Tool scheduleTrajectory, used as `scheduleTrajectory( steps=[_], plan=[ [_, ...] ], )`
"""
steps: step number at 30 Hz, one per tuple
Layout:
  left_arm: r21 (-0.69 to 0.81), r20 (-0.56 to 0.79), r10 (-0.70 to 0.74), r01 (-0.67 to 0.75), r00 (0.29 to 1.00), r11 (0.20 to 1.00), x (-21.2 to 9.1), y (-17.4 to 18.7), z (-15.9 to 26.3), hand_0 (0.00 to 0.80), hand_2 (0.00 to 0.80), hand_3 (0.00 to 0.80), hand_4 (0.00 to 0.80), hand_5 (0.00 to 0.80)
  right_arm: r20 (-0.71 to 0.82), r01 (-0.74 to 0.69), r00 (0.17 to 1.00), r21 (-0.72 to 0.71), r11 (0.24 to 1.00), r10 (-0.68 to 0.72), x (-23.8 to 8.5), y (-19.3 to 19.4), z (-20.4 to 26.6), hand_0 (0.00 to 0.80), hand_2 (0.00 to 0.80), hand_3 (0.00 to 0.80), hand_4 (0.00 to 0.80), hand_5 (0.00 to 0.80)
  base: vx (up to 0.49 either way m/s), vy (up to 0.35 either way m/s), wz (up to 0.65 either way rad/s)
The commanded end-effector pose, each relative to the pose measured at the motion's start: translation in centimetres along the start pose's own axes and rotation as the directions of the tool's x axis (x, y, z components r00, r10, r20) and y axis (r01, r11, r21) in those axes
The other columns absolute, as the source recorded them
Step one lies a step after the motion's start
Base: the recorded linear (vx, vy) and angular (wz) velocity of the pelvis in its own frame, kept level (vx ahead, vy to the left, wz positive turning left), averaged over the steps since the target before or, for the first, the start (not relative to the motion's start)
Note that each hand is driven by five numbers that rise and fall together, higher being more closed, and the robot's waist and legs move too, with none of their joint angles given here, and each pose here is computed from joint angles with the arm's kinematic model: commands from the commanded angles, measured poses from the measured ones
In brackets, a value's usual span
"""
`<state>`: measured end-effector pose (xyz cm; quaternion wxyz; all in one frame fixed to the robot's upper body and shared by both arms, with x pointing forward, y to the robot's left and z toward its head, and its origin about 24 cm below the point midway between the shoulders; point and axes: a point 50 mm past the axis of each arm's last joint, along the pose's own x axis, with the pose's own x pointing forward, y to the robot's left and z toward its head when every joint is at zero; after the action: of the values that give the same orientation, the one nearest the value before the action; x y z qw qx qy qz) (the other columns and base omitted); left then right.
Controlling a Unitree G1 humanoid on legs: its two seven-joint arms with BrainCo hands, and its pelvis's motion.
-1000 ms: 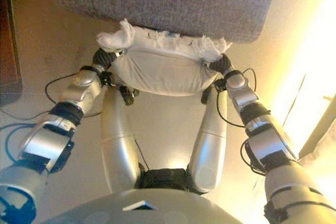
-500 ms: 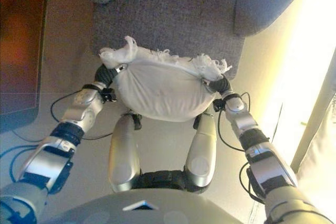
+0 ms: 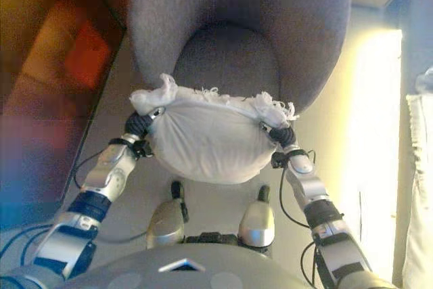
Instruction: Pick up the cushion and take it to the sofa
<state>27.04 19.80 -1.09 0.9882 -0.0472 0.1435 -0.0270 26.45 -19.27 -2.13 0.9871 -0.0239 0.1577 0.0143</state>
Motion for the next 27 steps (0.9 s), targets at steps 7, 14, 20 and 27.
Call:
scheduleTrajectory(
  steps=[7, 14, 20, 27],
  plan=[
    [-0.060, 0.233, 0.023, -0.009, 0.972, 0.998, 0.9, -0.9, 5.1, 0.800, 0.800, 0.800, 0.800, 0.800, 0.232, -0.064, 0.972, 0.110, 0.992, 0.037, 0.7, 1.9, 5.3, 0.800, 0.800, 0.800, 0.800, 0.800, 0.011, 0.103, -0.47],
    [-0.012, 0.244, -0.009, 0.012, 0.970, 1.000, 2.4, -2.3, 6.5, 0.800, 0.800, 0.800, 0.800, 0.800, 0.214, -0.032, 0.977, 0.133, 0.991, 0.003, 1.7, 1.5, 6.0, 0.800, 0.800, 0.800, 0.800, 0.800, 0.016, 0.139, 0.37],
    [0.007, 0.233, -0.025, 0.024, 0.972, 1.000, 3.3, -2.4, 6.9, 0.800, 0.800, 0.800, 0.800, 0.800, 0.218, -0.012, 0.976, 0.174, 0.985, -0.027, 2.4, 2.3, 6.5, 0.800, 0.800, 0.800, 0.800, 0.800, 0.039, 0.141, 0.03],
    [0.003, 0.189, 0.002, -0.002, 0.982, 1.000, 3.5, -2.2, 6.3, 0.800, 0.800, 0.800, 0.800, 0.800, 0.192, -0.032, 0.981, 0.179, 0.983, -0.003, 2.9, 2.5, 6.7, 0.800, 0.800, 0.800, 0.800, 0.800, 0.286, 0.017, -0.07]
  ],
)
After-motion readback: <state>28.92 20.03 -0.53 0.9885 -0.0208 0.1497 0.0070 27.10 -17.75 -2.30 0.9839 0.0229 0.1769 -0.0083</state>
